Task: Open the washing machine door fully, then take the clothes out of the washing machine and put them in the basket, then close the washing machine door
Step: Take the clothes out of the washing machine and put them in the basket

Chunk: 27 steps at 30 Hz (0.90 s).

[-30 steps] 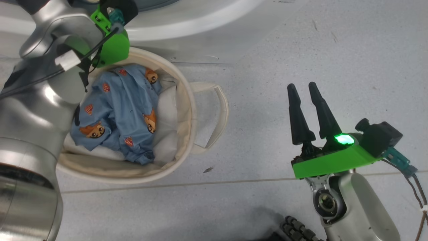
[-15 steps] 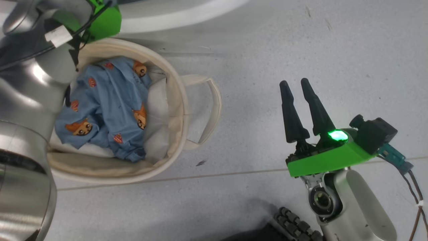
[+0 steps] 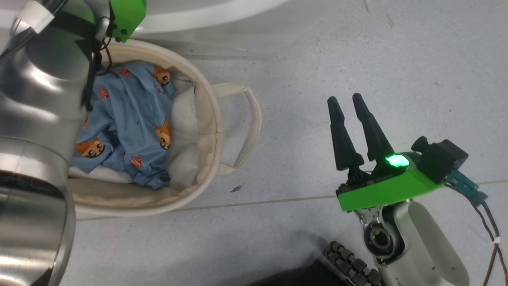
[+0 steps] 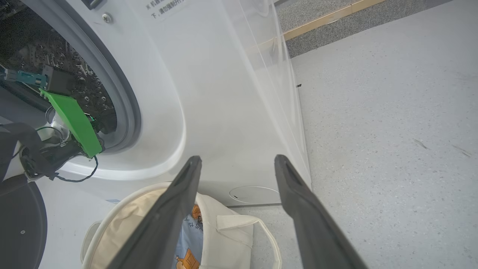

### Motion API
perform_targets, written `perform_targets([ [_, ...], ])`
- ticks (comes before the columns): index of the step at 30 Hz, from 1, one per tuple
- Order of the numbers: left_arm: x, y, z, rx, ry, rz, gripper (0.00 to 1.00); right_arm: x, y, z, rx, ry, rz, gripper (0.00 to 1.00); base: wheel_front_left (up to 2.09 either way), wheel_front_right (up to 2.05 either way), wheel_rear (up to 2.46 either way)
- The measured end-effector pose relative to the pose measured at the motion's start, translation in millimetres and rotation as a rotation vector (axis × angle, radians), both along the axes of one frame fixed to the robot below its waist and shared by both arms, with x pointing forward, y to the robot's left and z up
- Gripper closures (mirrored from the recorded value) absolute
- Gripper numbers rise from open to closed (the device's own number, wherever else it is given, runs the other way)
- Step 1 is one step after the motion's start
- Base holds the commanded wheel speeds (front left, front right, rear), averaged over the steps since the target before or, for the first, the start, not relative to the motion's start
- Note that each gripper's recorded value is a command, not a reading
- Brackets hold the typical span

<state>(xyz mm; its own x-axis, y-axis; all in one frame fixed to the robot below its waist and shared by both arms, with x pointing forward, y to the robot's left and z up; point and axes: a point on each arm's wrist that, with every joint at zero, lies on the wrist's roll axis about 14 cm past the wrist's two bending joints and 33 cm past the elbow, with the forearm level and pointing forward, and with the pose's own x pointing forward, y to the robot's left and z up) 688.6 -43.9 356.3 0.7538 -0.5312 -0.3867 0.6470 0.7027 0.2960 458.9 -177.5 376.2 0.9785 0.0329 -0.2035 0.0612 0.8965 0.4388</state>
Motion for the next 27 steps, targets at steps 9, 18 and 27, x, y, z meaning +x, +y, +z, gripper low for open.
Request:
perform_targets([
  [9, 4, 4, 9, 0.001, -0.059, -0.005, 1.0, 10, 6, 4, 0.007, -0.023, 0.02, 0.0, 0.0, 0.0, 0.0],
  [18, 4, 6, 83, -0.125, -0.221, 0.042, 1.0, 12, 8, 32, -0.012, -0.092, 0.029, 0.0, 0.0, 0.0, 0.0],
  [27, -22, 18, 131, -0.244, -0.301, 0.091, 1.0, 6, 10, 56, -0.036, -0.145, 0.034, 0.0, 0.0, 0.0, 0.0],
])
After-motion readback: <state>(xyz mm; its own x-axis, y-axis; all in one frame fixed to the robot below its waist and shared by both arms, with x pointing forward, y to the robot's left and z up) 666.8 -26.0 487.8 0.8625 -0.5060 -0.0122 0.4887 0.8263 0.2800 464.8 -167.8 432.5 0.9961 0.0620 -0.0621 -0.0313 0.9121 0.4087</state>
